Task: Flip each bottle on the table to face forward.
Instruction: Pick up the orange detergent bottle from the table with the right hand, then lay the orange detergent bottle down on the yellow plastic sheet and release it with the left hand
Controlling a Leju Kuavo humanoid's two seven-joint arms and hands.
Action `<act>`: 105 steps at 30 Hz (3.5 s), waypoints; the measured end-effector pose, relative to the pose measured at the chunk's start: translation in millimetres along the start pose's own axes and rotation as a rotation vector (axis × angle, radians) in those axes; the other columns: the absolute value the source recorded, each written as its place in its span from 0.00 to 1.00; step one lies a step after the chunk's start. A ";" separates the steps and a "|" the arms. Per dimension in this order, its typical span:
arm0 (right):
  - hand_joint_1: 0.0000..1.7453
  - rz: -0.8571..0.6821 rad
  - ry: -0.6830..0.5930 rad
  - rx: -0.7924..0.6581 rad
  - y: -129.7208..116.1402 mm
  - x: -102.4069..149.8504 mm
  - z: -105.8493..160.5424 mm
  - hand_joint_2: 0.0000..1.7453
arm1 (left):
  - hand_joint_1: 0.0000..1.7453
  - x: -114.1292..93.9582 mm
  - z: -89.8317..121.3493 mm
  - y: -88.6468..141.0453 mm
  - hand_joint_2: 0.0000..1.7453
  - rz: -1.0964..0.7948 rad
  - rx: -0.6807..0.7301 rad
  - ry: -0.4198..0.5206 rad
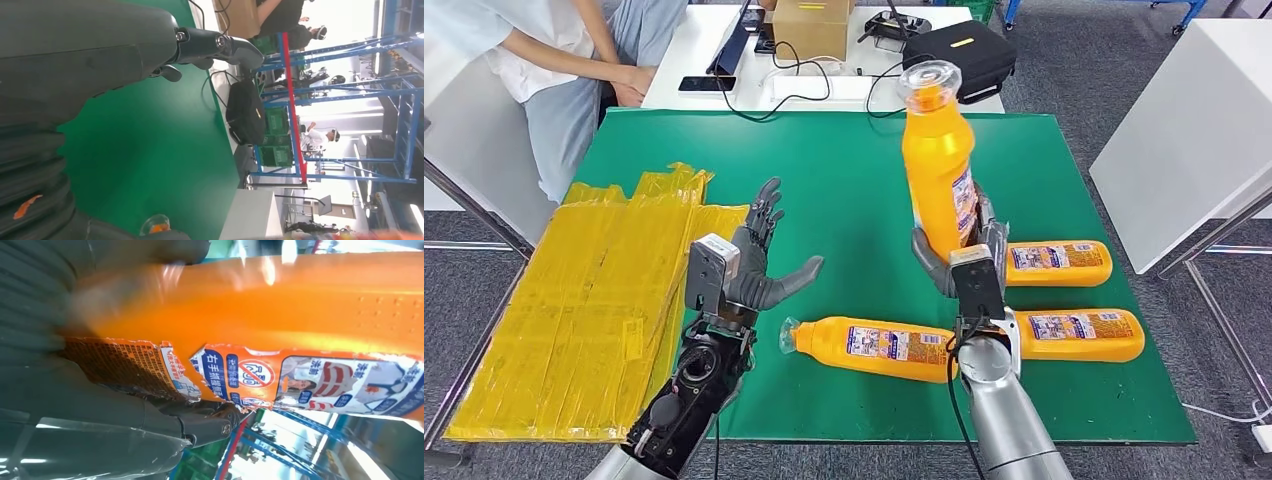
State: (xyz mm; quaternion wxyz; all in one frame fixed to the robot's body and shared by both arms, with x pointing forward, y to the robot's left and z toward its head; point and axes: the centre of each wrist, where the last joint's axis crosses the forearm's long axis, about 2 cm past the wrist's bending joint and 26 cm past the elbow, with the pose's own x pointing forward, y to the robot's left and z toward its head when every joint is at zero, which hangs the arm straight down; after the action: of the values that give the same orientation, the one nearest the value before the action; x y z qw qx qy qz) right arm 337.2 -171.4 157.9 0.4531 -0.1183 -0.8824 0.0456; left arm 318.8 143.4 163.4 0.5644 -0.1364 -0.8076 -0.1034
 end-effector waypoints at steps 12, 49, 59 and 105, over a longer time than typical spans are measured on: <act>1.00 -0.213 -0.050 0.219 28.6 27.8 30.2 1.00 | 0.00 16.3 -15.2 -6.3 1.00 0.107 -0.083 -0.011; 1.00 -0.090 0.037 0.249 40.1 5.6 27.1 1.00 | 0.00 42.1 -15.2 -21.0 1.00 0.179 -0.197 -0.101; 1.00 -0.059 0.020 0.298 48.2 6.1 29.1 1.00 | 0.00 41.9 -13.3 -22.3 1.00 0.179 -0.203 -0.100; 0.00 -0.061 -0.203 0.421 62.9 36.1 74.6 1.00 | 1.00 31.8 -13.9 14.2 1.00 0.253 0.078 -0.109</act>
State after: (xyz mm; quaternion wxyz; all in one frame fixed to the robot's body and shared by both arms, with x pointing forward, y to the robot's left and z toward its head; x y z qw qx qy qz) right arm 267.0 -99.5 130.9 0.3780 0.0107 -0.8976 0.2265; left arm 325.5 155.6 198.2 0.5329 -0.2204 -0.8169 0.0074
